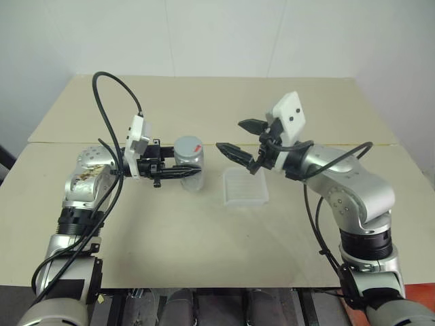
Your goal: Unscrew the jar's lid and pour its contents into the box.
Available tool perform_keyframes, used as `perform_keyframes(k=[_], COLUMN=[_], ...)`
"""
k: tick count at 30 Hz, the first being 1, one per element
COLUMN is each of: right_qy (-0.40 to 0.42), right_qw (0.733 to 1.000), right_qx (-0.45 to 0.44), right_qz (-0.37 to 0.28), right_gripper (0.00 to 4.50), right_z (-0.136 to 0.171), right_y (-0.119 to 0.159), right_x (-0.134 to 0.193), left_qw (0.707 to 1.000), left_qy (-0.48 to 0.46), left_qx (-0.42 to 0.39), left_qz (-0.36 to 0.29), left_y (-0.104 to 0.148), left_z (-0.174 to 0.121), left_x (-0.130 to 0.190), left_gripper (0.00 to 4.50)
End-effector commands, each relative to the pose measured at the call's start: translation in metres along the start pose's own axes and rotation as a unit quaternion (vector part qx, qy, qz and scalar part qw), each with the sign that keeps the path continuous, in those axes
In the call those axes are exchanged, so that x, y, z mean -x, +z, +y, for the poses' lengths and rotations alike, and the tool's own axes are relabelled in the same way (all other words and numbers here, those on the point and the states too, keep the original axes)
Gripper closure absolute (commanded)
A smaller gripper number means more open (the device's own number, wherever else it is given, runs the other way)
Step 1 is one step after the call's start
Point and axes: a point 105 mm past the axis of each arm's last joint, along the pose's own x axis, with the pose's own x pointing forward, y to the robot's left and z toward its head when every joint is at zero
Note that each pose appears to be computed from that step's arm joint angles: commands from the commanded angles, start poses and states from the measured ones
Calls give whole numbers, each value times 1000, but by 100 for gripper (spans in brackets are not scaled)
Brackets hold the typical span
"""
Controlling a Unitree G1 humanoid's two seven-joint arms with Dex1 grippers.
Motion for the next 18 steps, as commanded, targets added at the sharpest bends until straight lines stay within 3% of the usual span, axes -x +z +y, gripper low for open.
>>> perform_keyframes(k=[1,9,18], right_qy=[29,91,37], right_qw=[998,993,998], right_qx=[14,11,40], right_qz=[-57,-78,-42], right_gripper=[6,6,6], right_z=[9,46,38], right_y=[31,45,32], right_x=[9,-15,-44], left_qw=[999,999,999], left_qy=[14,18,14], left_qx=[-27,-28,-34], left_qz=[-14,-29,-35], left_y=[12,9,12], left_z=[7,17,18], left_x=[-3,-27,-28], left_gripper=[254,254,254])
